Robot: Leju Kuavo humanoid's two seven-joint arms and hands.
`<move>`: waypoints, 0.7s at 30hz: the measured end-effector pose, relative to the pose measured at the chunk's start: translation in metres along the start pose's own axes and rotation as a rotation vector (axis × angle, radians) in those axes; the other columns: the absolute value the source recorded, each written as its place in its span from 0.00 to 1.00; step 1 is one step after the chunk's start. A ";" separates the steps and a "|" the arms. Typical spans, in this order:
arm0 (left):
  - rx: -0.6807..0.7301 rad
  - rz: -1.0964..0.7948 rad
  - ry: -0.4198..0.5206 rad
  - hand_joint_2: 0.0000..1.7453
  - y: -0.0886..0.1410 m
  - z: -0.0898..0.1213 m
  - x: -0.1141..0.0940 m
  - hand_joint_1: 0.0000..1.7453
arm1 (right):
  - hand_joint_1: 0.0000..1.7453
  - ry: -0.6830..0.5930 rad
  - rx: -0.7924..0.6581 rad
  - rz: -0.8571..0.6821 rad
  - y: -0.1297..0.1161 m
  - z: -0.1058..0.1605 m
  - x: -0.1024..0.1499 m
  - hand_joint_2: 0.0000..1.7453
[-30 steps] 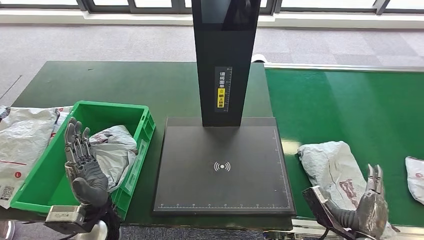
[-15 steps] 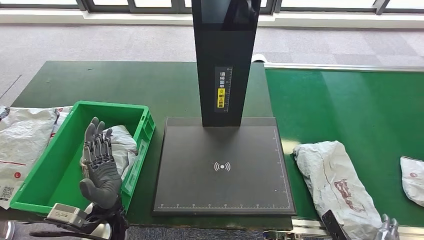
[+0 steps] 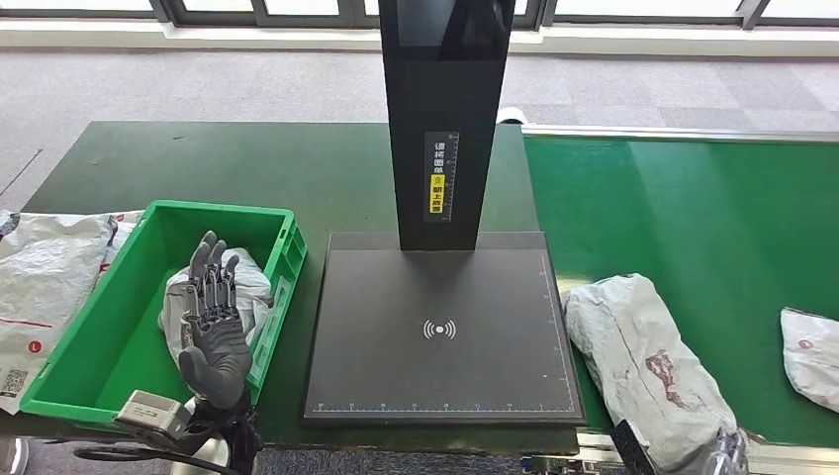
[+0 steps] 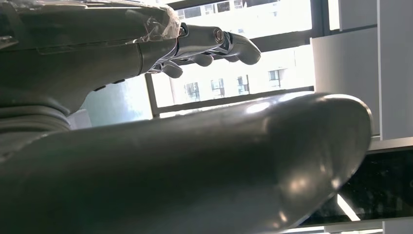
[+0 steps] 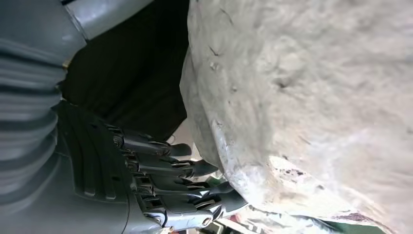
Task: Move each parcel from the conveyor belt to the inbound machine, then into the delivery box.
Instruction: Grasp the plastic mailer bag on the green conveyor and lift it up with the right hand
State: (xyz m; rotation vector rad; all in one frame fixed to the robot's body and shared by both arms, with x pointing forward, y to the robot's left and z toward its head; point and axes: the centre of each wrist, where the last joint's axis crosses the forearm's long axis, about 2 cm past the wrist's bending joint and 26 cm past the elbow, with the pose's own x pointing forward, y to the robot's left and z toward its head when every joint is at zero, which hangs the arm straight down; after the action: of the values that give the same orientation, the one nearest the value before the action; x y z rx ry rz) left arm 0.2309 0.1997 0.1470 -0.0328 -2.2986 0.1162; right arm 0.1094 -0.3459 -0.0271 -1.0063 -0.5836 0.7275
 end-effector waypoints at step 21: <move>0.013 -0.009 -0.001 0.00 0.001 0.000 0.001 0.00 | 1.00 -0.183 -0.136 -0.155 -0.014 0.002 0.016 1.00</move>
State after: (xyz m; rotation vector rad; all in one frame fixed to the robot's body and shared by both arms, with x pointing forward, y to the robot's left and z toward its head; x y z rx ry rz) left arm 0.2301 0.2003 0.1477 -0.0156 -2.2989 0.1271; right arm 0.1218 -0.3379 -0.0121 -1.0127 -0.8703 0.6528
